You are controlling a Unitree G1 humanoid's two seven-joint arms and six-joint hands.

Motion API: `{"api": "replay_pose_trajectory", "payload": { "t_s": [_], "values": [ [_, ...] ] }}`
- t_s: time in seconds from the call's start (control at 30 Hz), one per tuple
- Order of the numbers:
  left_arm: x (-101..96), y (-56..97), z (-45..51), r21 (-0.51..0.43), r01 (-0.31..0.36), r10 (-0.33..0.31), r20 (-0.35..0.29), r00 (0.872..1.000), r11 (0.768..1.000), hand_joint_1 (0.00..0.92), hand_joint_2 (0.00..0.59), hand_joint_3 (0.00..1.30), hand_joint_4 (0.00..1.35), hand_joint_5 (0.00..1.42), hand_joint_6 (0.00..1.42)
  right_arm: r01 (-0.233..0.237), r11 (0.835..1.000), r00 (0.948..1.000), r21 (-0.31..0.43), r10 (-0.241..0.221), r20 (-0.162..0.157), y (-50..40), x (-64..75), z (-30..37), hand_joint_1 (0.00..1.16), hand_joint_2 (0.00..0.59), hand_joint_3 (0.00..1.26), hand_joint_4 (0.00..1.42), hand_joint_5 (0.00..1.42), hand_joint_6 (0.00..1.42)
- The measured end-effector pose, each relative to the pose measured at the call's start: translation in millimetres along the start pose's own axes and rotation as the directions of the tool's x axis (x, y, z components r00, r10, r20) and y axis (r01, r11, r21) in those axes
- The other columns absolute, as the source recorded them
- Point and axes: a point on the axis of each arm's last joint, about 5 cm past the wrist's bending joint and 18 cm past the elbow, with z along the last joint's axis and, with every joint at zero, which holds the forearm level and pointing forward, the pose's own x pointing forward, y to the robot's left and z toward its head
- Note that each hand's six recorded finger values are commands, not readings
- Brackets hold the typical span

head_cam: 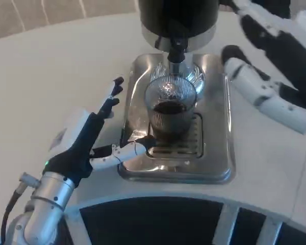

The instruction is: Grasp the cup under the faucet to collect the drink, then remove the cup.

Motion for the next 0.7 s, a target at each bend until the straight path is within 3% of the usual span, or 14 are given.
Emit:
{"api": "replay_pose_trajectory", "payload": {
  "t_s": [0.13,0.3,0.47,0.7],
  "values": [
    [1.7,-0.3,1.2,0.0,0.002,-0.002,0.007,1.0,1.0,0.362,0.075,0.04,0.0,0.13,0.21,-0.003,1.0,0.9987,-0.017,0.003,-0.051,3.0,-12.1,-8.8,0.0,0.582,0.0,0.0,0.0,0.0],
    [3.3,0.2,2.0,0.002,0.003,-0.003,0.012,1.0,1.0,0.354,0.074,0.04,0.0,0.13,0.21,-0.026,0.999,0.9907,-0.02,0.023,-0.134,11.6,-33.5,-20.6,0.0,0.583,0.0,0.0,0.0,0.0],
    [4.4,-0.6,2.6,0.003,0.008,-0.008,0.015,1.0,1.0,0.352,0.076,0.04,0.0,0.13,0.2,-0.034,0.999,0.9843,-0.013,0.031,-0.174,16.9,-45.9,-24.8,0.0,0.586,0.0,0.0,0.0,0.0],
    [8.9,-0.8,1.3,0.004,0.016,-0.016,0.005,1.0,1.0,0.352,0.077,0.04,0.0,0.13,0.2,-0.105,0.994,0.972,0.023,0.107,-0.209,30.2,-59.6,-25.6,0.0,0.586,0.0,0.0,0.0,0.0]
  ]
}}
